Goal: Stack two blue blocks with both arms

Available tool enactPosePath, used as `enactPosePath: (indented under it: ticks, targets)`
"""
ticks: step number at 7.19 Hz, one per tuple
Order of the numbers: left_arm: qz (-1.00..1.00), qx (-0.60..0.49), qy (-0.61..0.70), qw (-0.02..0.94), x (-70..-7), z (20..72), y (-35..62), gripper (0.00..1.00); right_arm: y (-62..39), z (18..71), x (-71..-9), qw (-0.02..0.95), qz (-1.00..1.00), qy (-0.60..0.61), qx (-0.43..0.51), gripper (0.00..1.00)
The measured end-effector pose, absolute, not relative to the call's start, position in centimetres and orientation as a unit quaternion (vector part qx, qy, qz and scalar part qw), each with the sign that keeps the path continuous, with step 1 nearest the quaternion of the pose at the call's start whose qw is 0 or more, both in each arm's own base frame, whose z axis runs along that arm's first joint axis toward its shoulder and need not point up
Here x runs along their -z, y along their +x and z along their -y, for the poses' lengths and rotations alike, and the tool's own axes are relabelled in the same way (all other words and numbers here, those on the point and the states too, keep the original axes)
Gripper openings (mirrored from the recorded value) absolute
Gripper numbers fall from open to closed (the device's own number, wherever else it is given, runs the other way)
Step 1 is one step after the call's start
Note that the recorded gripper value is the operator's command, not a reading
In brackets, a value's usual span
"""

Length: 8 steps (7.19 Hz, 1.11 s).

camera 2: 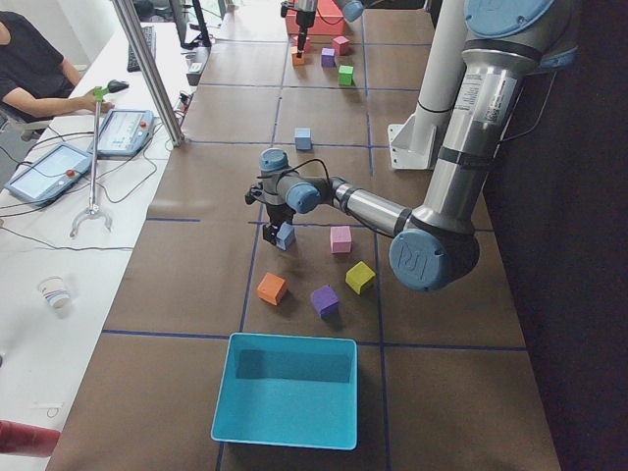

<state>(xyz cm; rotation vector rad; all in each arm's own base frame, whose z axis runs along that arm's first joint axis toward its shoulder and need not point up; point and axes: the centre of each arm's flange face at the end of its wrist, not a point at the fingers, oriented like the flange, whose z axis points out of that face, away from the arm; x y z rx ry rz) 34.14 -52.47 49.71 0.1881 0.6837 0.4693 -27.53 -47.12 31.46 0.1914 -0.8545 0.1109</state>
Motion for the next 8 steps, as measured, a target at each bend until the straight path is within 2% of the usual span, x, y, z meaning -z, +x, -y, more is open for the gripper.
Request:
enactPosePath:
  ticks: [1,2,4,6,8]
  targets:
    - [-0.331,-0.229,0.089,0.911,-50.0,52.4,34.5,0.33,-27.5,47.1,-31.5,0.904,0.413,0.092,-0.054,1.0]
    - [-0.333,-0.221,0.087,0.912,-49.8,52.4,34.6,0.17,-27.5,47.1,-31.6,0.905,0.412,0.092,-0.054,1.0]
    - [-0.354,-0.16,0.084,0.918,-46.0,52.7,35.1,0.15,-27.6,47.2,-31.8,0.906,0.41,0.092,-0.055,1.0]
    - [-0.396,-0.09,0.092,0.909,-36.8,52.6,36.6,0.13,-27.6,47.2,-31.8,0.906,0.41,0.092,-0.055,1.0]
    - [-0.434,-0.042,0.073,0.897,-27.9,49.8,43.0,0.13,-27.6,47.2,-32.2,0.907,0.407,0.089,-0.056,1.0]
